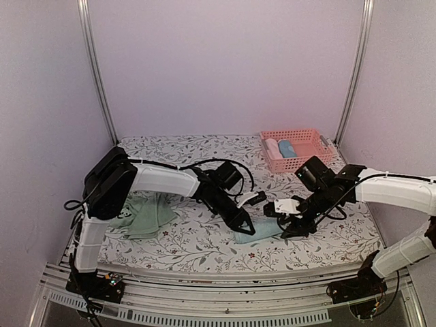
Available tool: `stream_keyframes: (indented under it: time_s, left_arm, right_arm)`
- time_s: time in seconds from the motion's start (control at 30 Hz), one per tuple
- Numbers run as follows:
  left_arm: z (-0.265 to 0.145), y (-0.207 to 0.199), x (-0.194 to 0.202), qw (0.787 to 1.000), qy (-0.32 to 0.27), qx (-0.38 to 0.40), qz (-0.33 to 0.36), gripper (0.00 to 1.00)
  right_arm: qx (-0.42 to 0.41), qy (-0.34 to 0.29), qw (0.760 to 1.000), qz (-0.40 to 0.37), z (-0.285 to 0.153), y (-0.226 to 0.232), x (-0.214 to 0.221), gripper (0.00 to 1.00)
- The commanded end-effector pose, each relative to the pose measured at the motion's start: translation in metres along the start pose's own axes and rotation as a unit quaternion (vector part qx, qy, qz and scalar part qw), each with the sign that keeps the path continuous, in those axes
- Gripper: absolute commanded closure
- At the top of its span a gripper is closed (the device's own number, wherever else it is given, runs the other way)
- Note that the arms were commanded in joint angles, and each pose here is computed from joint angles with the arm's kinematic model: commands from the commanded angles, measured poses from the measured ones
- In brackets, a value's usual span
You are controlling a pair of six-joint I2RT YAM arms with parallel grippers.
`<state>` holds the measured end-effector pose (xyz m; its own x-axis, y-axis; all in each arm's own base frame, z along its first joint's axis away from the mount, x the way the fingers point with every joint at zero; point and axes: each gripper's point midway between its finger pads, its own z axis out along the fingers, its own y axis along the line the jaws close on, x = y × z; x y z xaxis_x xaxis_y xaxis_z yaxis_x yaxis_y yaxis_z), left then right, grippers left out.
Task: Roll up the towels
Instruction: Roll the towel at the center of the board.
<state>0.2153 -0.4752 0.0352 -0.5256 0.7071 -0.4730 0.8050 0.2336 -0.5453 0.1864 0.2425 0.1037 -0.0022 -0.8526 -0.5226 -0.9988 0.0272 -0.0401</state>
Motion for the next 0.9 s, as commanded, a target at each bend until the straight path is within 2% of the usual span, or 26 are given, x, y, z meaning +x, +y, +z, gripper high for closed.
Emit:
stream_keyframes:
  time_s: [0.0,0.27,0.4,0.5,0.57,0.63,0.87]
  left_arm:
    - [0.023,0.013,0.073,0.986,0.107,0.038,-0.120,0.88]
    - [0.020,0.029,0.076,0.982,0.109,0.038,-0.147,0.87]
    - [0.020,0.034,0.075,0.983,0.107,0.032,-0.144,0.84]
    - [0.016,0.040,0.068,0.987,0.099,0.009,-0.126,0.76]
    - [0.008,0.043,0.059,0.991,0.080,-0.014,-0.105,0.64]
    - [-0.005,0.039,0.047,0.995,0.053,-0.029,-0.076,0.59]
    - [-0.055,0.041,0.027,0.990,-0.055,-0.121,-0.043,0.50]
  right_arm:
    - [0.102,0.016,0.993,-0.053,0.015,-0.035,-0.016,0.51]
    - [0.086,0.033,0.989,-0.112,0.057,-0.027,-0.027,0.45]
    - [0.060,0.044,0.991,-0.112,0.079,-0.022,-0.019,0.45]
    - [0.041,0.061,0.991,-0.108,0.095,-0.019,-0.006,0.55]
    - [0.025,0.068,0.992,-0.104,0.102,-0.014,0.001,0.65]
    - [-0.003,0.069,0.993,-0.096,0.105,-0.005,0.003,0.73]
    - [-0.121,0.066,0.990,0.010,0.109,0.014,0.009,0.80]
